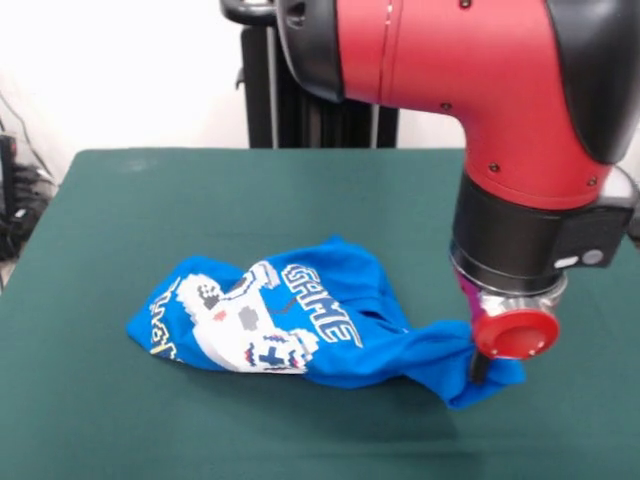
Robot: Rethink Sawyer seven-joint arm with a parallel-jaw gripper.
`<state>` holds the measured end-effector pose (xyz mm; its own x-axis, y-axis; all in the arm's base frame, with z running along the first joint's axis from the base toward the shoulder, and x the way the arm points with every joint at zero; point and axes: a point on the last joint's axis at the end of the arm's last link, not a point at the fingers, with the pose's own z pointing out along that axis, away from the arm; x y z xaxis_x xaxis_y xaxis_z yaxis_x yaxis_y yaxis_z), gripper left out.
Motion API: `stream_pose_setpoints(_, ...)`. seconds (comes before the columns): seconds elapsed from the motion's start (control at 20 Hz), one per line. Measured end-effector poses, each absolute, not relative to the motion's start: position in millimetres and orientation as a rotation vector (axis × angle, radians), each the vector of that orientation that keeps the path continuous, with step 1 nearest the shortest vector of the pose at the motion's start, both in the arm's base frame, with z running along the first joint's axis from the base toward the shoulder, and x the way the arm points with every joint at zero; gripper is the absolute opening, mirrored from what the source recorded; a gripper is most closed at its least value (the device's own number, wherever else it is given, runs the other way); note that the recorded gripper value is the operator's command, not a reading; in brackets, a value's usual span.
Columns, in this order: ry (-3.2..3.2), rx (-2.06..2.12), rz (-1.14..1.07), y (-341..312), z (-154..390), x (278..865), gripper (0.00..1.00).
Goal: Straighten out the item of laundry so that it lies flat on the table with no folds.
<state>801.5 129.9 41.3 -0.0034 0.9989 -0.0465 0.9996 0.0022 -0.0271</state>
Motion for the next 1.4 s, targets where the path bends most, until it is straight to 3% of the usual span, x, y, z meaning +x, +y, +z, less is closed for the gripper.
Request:
stream_pose_setpoints(0.95,2.332,2.048,-0.029,233.1,68.9,788.1,0.0)
stream_pose_setpoints(1.0,2.339,2.036,-0.022,240.6,72.8,787.4,1.0)
stream_pose_setpoints(1.4,2.335,2.033,-0.005,241.6,93.5,791.4,1.0)
